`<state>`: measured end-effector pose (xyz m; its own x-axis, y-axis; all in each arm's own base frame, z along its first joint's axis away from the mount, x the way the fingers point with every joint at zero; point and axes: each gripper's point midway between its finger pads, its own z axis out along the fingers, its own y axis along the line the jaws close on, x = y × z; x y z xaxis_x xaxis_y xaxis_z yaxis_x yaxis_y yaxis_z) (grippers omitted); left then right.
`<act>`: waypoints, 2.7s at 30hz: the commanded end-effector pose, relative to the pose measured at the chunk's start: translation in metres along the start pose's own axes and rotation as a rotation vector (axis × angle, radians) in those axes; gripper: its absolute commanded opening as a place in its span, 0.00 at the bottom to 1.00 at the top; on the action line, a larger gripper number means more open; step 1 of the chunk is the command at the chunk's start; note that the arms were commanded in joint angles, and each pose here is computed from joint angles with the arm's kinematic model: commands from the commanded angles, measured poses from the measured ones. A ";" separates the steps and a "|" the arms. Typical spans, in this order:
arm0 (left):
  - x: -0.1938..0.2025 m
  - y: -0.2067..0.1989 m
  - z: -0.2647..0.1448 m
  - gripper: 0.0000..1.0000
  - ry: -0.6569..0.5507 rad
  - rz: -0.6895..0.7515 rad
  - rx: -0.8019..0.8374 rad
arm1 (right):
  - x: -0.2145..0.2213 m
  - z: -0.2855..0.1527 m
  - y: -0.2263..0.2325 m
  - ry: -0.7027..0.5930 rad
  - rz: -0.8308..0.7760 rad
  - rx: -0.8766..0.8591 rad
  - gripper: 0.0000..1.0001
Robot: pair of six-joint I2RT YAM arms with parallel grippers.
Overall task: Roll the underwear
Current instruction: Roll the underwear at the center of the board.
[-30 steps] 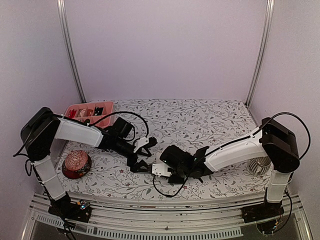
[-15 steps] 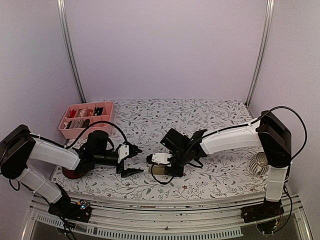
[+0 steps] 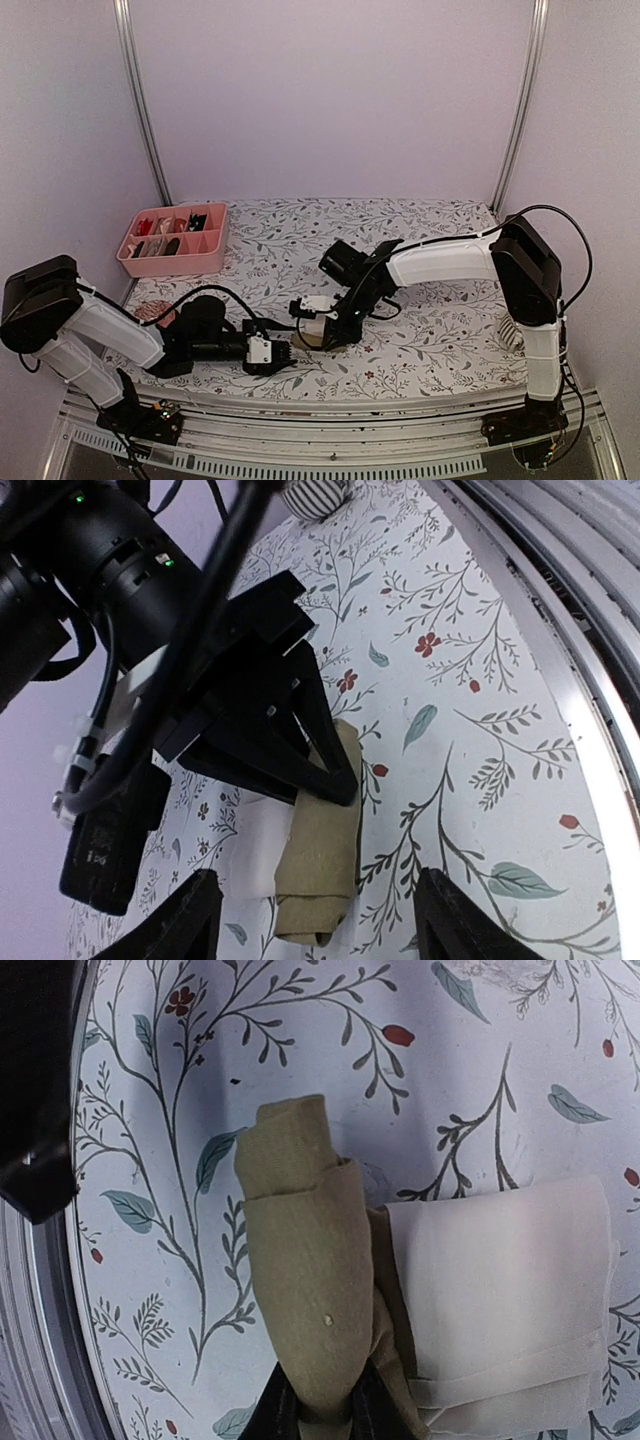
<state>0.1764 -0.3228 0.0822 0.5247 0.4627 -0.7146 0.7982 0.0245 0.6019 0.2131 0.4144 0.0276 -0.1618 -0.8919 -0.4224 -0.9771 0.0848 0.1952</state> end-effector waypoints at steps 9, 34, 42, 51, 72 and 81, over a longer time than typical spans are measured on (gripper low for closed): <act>0.019 -0.004 0.026 0.77 0.171 0.283 -0.227 | 0.061 0.037 0.032 0.199 0.086 -0.179 0.08; 0.060 -0.041 0.056 0.00 0.361 0.247 -0.018 | 0.059 0.020 0.016 0.191 0.068 -0.046 0.25; 0.054 -0.045 0.066 0.00 0.368 -0.020 0.200 | 0.051 -0.064 -0.013 0.015 0.119 0.361 0.62; 0.051 -0.037 0.073 0.00 0.392 -0.317 0.401 | 0.049 -0.137 0.005 -0.256 0.066 0.740 0.69; 0.069 -0.022 0.085 0.00 0.413 -0.894 0.716 | 0.016 -0.071 0.010 -0.121 -0.411 0.841 0.67; 0.079 -0.028 0.087 0.00 0.433 -0.973 0.773 | 0.028 -0.035 -0.027 0.024 -0.432 0.859 0.67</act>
<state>0.2406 -0.3905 0.0188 -0.2850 0.7035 -0.6511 0.9000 -0.0374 -0.4343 0.2259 0.3677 0.0451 0.2208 -0.9188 -0.3271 -0.7543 0.0518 -0.6545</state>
